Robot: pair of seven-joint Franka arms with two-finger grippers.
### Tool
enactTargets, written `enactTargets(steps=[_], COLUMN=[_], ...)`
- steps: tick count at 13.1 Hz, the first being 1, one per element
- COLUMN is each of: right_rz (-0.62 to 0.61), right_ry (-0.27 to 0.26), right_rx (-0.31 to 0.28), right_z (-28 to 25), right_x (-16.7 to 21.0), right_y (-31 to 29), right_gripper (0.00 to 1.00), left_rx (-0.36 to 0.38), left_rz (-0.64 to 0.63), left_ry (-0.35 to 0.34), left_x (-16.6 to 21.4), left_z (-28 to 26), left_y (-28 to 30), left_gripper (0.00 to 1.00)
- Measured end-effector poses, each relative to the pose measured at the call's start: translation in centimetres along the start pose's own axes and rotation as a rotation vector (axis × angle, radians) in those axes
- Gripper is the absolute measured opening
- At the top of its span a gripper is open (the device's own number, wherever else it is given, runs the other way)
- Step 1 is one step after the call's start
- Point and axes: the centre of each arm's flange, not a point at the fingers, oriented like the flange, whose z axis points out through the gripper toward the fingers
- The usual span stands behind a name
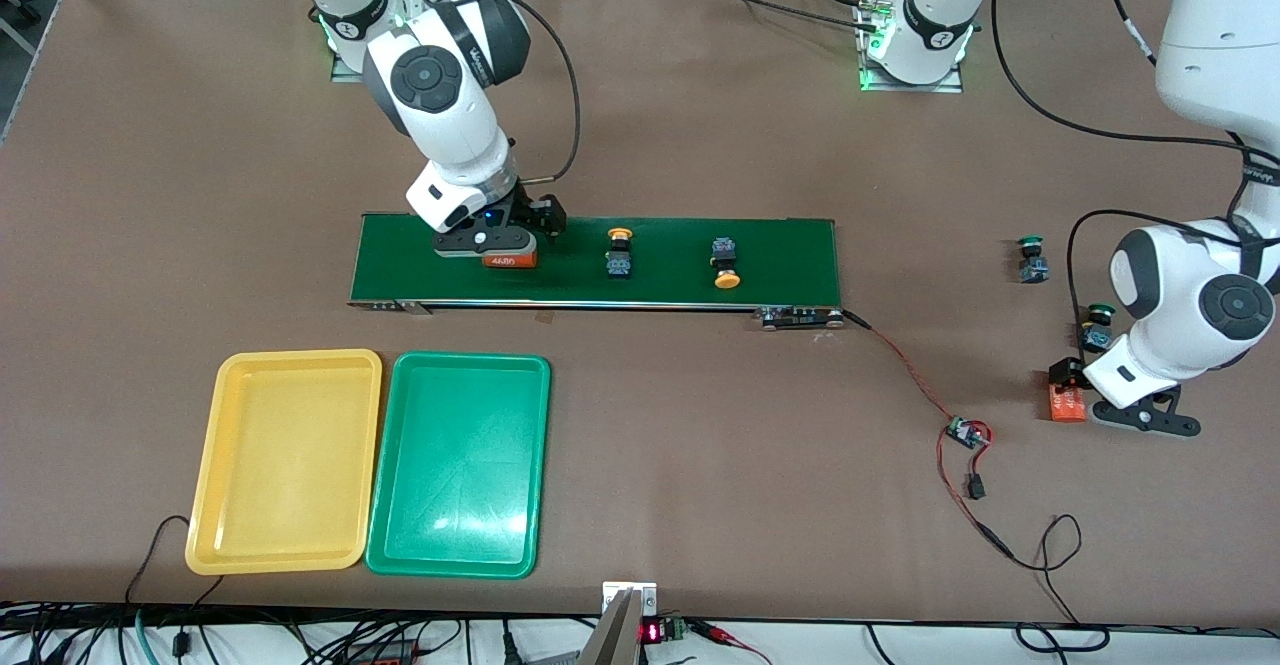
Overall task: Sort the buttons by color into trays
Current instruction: 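Grasp the second orange cylinder with the left gripper while the right gripper reaches a button, then place the cylinder on the belt while the right gripper lifts the button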
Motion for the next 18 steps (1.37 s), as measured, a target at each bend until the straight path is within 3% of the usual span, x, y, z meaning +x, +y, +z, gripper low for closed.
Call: enactTargets(steps=[4,8,12,15,18], right_rz=[-0.003,-0.009,0.019,0.123,0.205], right_ry=[0.017,0.015,0.016,0.008,-0.040], right_rx=[0.013,0.012,0.013,0.017,0.039], right_z=[2.6,3.2,3.1,3.2,3.9], right_x=[-0.4,-0.6,-0.6,-0.6,-1.0], right_y=[-1.3,-1.6,-1.7,-1.7,-1.9], right_gripper=[1.00,1.00,1.00,1.00,1.00], left_rx=[-0.055,-0.070,-0.096,-0.145,-0.214], left_rz=[-0.058,-0.073,-0.058,-0.025,0.076], left_ry=[-0.013,-0.003,-0.042,-0.120,-0.196], left_x=[-0.8,-0.4,1.0,3.1,5.3], left_z=[3.2,3.0,0.6,-5.2,-11.5], left_y=[0.6,0.9,1.3,2.5,5.6], left_gripper=[0.92,0.49,0.49,0.49,0.49])
